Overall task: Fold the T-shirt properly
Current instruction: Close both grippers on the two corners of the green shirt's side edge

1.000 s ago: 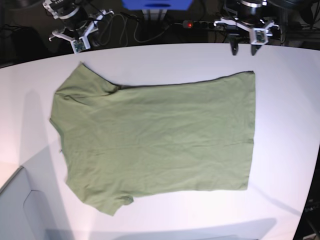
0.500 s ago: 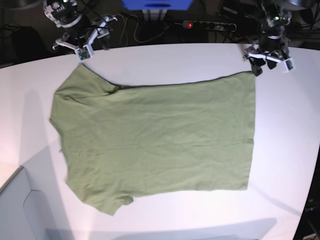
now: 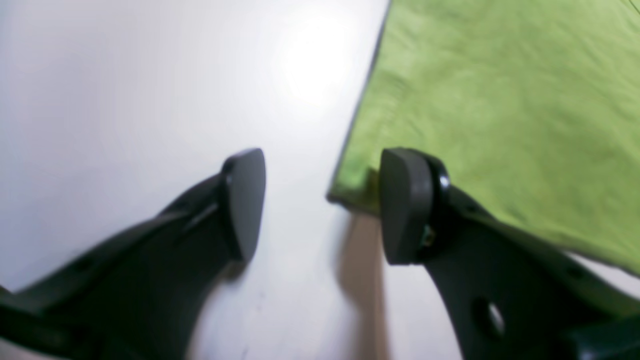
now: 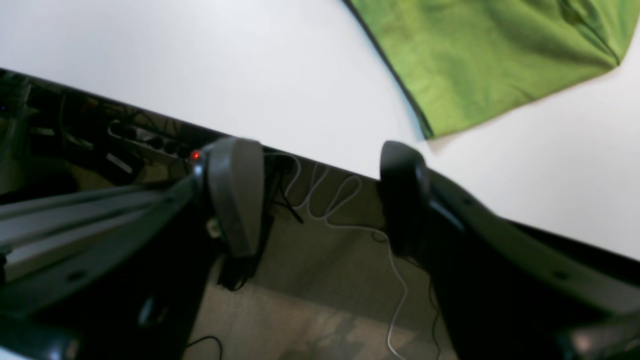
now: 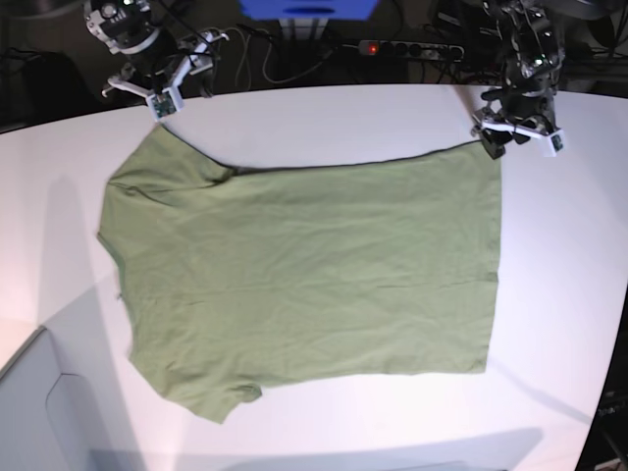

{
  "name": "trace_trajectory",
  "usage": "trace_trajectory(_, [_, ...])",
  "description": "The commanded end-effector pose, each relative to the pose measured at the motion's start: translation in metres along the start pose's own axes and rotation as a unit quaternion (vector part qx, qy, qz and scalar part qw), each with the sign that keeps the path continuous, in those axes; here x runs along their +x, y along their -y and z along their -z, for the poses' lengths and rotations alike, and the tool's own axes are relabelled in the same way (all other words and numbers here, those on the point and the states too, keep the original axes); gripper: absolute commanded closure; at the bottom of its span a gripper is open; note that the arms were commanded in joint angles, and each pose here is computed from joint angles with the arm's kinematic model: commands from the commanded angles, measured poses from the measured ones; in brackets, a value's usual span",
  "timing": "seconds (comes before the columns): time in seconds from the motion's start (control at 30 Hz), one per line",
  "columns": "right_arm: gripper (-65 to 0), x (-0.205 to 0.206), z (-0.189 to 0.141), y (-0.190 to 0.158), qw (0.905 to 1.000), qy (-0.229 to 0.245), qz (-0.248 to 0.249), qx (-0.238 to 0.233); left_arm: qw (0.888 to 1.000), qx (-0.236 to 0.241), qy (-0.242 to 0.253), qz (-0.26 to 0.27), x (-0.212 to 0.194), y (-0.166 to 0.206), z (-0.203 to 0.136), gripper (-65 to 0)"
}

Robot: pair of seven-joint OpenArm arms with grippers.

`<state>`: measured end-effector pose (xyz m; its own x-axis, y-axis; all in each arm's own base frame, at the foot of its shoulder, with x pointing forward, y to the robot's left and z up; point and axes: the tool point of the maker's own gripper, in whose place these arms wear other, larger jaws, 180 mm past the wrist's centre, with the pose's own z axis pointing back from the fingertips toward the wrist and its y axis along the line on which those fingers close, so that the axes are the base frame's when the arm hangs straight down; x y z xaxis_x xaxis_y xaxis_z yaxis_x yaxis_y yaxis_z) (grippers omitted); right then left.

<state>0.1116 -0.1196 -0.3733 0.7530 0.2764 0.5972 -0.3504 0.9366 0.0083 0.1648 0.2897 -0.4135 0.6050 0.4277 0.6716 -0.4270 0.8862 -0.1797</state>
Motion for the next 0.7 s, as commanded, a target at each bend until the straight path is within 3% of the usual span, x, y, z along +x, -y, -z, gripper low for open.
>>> trace_trajectory(0.0, [-35.4,0.004,-0.004,-0.002,0.9999,0.011,-0.008,0.005,1.0,0.001,0.003,0.002,0.003,-0.002,-0.001,-35.0])
trace_trajectory(0.17, [-35.4,0.004,-0.004,-0.002,0.9999,0.011,-0.008,0.005,1.0,0.005,-0.008,-0.003,-0.005,-0.006,0.001,-34.4])
trace_trajectory(0.47, [-35.4,0.004,-0.003,-0.003,0.9999,0.011,-0.007,0.007,0.998,-0.026,-0.047,0.019,-0.029,0.015,0.011,-10.0])
trace_trajectory(0.67, [-35.4,0.003,-0.004,-0.003,0.9999,0.009,-0.007,0.007,0.998,-0.026,-0.049,0.019,-0.031,0.016,0.01,-6.6])
